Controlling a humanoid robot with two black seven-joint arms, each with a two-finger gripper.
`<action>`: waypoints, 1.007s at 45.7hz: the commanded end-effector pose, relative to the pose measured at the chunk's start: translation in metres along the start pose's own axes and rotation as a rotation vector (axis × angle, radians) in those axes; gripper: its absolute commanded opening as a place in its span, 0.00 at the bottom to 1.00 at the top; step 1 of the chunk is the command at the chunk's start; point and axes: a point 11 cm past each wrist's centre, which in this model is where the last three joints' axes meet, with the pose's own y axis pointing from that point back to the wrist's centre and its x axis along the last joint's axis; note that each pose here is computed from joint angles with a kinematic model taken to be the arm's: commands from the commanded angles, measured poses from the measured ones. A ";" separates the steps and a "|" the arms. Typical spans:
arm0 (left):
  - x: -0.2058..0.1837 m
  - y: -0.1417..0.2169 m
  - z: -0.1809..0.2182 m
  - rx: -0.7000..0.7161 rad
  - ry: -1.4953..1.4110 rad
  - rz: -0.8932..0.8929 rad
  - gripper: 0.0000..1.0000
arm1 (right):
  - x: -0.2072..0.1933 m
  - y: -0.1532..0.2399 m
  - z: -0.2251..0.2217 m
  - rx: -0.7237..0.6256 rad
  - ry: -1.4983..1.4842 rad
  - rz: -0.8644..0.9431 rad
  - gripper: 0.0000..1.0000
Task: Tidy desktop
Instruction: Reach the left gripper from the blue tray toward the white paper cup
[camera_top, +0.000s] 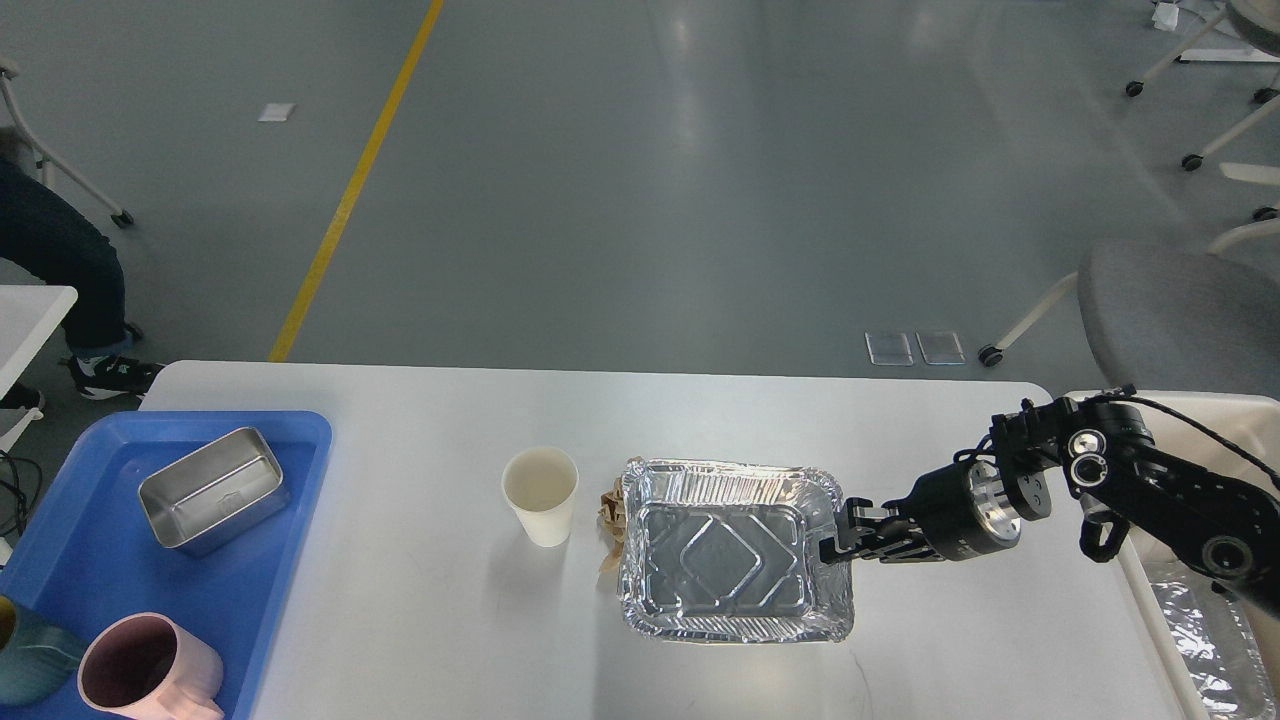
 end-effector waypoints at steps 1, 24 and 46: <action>-0.001 -0.006 0.001 -0.002 -0.003 -0.012 0.98 | -0.001 0.001 -0.002 0.004 0.009 0.001 0.00; -0.016 -0.198 0.049 -0.032 -0.178 -0.175 0.98 | 0.000 0.003 -0.001 0.001 0.005 0.013 0.00; -0.068 -0.296 0.103 -0.076 -0.284 -0.328 0.98 | 0.006 0.039 -0.003 -0.043 0.058 0.018 0.00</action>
